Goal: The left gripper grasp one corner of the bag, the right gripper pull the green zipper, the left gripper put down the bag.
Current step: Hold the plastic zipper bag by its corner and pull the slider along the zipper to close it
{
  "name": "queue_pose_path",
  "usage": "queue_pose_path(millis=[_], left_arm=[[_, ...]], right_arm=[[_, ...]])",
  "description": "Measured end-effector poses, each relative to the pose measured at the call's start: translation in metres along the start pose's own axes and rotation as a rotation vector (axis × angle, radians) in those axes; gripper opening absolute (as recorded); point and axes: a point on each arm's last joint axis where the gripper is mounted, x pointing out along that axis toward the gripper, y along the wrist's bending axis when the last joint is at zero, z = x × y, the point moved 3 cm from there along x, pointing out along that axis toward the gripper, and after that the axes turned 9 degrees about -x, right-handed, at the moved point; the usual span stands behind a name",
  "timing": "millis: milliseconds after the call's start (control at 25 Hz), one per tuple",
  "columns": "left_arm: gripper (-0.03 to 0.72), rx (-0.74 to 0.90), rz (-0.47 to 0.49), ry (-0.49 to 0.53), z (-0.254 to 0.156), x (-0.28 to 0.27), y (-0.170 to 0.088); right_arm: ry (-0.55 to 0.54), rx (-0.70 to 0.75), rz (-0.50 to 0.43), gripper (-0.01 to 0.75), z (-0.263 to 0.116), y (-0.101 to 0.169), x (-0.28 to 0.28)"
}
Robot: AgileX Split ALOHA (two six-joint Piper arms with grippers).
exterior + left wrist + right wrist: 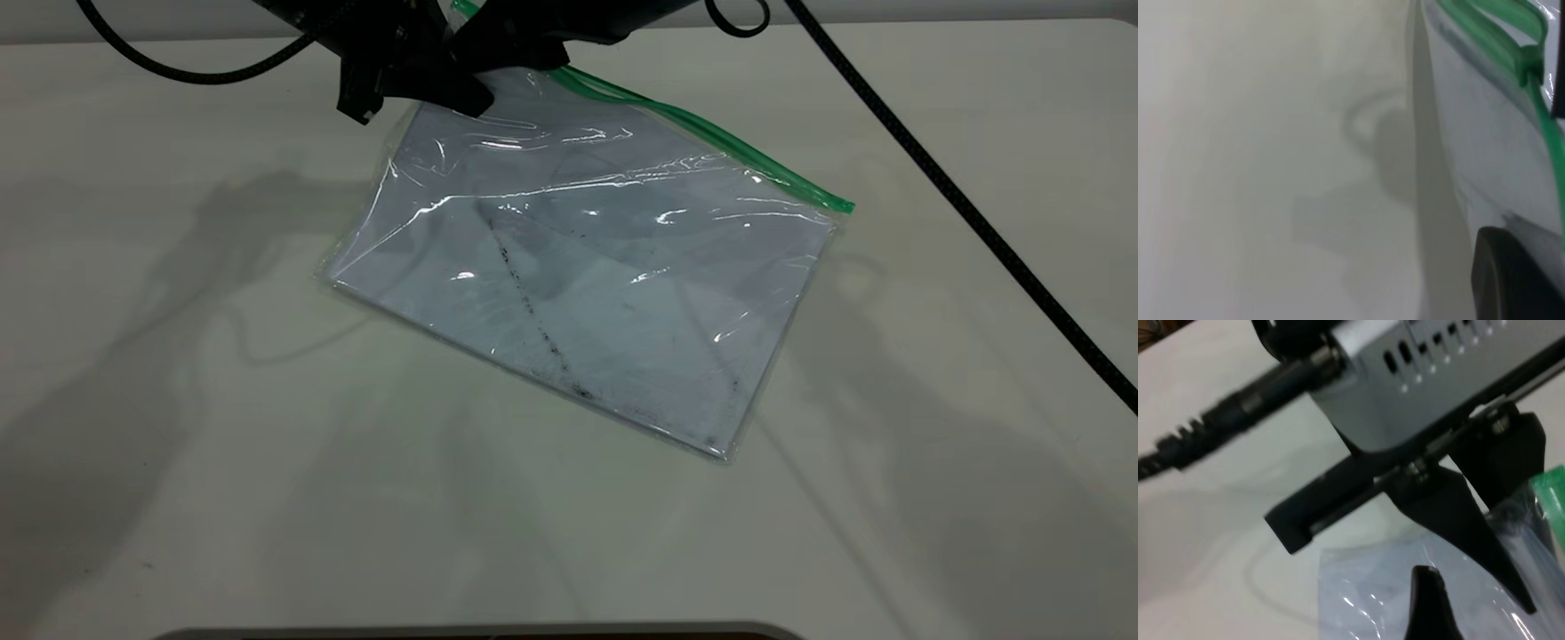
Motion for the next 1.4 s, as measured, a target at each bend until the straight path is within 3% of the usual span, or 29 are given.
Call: queue_pose_path(millis=[440, 760, 1040, 1400], left_arm=[[0.064, 0.011, -0.001, 0.018, -0.002, 0.0, 0.0], [0.064, 0.012, -0.004, 0.02, -0.002, 0.0, -0.001], [0.065, 0.012, -0.004, 0.02, -0.002, 0.0, -0.001], [0.065, 0.013, 0.002, 0.026, -0.003, 0.0, 0.0]], right_arm=[[0.017, -0.006, -0.037, 0.481, 0.002, -0.004, -0.002], [0.042, -0.024, -0.13, 0.479, 0.004, -0.017, -0.009], [0.081, -0.002, -0.119, 0.479, -0.018, -0.018, 0.002], [0.056, 0.036, -0.129, 0.449, -0.016, -0.022, 0.0]])
